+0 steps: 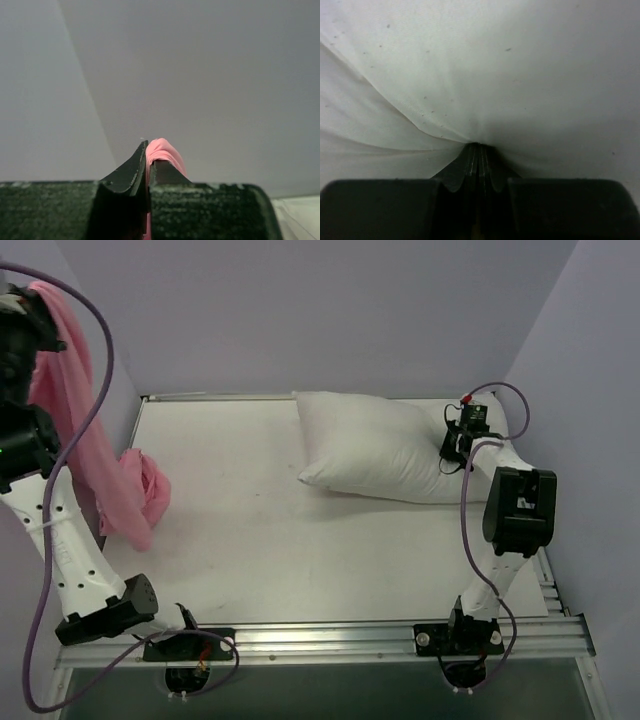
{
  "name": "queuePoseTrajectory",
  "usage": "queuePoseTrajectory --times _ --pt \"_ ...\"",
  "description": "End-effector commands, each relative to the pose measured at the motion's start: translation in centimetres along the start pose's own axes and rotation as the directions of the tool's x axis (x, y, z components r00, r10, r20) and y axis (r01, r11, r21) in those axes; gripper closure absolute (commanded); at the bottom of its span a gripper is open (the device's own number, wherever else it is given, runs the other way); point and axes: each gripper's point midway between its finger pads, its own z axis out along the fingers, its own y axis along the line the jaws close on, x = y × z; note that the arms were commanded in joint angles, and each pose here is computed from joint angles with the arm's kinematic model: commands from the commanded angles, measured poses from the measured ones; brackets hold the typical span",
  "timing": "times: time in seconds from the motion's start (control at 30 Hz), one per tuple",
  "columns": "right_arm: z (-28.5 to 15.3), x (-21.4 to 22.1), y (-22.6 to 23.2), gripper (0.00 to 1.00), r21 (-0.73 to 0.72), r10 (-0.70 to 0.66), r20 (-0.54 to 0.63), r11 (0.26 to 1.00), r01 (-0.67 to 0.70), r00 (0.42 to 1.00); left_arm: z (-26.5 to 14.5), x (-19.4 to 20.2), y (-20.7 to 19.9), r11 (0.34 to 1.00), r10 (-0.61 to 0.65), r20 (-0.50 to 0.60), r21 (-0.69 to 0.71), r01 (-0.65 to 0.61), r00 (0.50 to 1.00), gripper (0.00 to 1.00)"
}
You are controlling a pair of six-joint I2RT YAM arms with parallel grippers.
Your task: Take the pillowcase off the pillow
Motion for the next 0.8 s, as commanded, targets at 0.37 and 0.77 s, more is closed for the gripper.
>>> queuePoseTrajectory --times 0.37,0.77 --pt "-2.2 11.9 3.5 1.00 -0.129 0.092 -0.350 0.981 -0.145 0.932 6.0 16.1 -12.0 0.955 0.156 -0.380 0.294 -0.041 0.912 0.98" --pt "-2.8 12.3 5.1 1.00 -0.151 0.051 -0.349 0.983 -0.109 0.936 -0.2 44.6 -8.3 0.920 0.393 -0.804 0.344 -0.189 0.446 0.98"
